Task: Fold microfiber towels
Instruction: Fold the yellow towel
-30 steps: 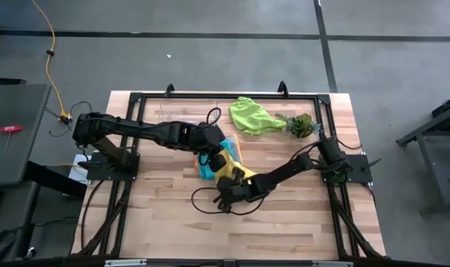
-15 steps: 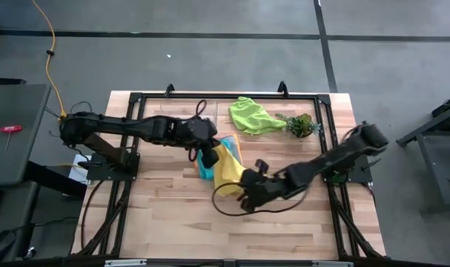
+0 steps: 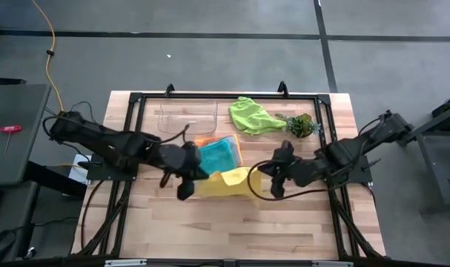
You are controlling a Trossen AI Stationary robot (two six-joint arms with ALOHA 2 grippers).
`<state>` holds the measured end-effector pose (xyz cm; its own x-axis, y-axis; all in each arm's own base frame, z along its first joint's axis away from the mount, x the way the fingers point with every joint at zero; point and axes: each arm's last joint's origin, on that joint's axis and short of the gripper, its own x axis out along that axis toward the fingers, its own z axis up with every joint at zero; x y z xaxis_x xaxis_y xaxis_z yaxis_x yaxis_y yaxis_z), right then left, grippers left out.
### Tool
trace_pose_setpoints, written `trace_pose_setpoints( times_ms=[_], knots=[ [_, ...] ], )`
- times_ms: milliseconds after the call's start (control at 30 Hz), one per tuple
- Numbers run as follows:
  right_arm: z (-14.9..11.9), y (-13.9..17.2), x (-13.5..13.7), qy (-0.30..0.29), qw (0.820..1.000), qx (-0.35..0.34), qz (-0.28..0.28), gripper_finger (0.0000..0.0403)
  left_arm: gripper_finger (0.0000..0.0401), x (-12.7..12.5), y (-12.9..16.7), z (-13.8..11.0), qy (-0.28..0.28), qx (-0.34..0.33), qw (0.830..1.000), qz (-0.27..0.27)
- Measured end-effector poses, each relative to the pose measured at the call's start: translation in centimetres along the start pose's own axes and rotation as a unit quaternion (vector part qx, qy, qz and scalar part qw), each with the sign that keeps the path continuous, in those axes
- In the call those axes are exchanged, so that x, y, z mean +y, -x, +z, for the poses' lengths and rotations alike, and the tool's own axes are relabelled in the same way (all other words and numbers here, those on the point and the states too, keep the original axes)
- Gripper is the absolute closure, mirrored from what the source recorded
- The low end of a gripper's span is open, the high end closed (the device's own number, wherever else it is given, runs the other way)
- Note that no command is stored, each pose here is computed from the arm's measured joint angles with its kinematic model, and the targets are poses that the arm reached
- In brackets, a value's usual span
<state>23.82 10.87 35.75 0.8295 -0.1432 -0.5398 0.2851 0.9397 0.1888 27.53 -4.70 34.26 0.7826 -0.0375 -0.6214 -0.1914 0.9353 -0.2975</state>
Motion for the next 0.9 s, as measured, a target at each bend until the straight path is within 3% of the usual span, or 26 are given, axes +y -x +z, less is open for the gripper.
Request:
trace_pose_setpoints(
  times_ms=[167, 333, 533, 800, 900],
  knots=[
    [0.6, 1.5, -0.6, 0.008, 1.0, -0.009, 0.025, 0.0403, 0.0401, -1.7, 2.3, -0.7, 0.002, -0.014, 0.999, -0.029],
    [0.7, 2.0, -0.6, 0.02, 0.998, -0.005, 0.057, 0.0403, 0.0401, -2.2, 4.1, -1.0, -0.019, -0.048, 0.999, -0.013],
    [0.9, 2.0, 0.0, 0.045, 0.991, 0.007, 0.123, 0.0403, 0.0401, -2.7, 5.7, -1.3, -0.106, -0.091, 0.99, 0.029],
    [0.4, 2.6, 1.0, 0.046, 0.988, 0.008, 0.149, 0.0403, 0.0401, -4.8, 5.6, -4.1, -0.215, -0.062, 0.97, 0.097],
    [0.2, 2.7, 1.9, 0.036, 0.986, 0.0, 0.16, 0.0403, 0.0401, -5.8, 5.3, -5.0, -0.245, -0.05, 0.963, 0.098]
  ],
)
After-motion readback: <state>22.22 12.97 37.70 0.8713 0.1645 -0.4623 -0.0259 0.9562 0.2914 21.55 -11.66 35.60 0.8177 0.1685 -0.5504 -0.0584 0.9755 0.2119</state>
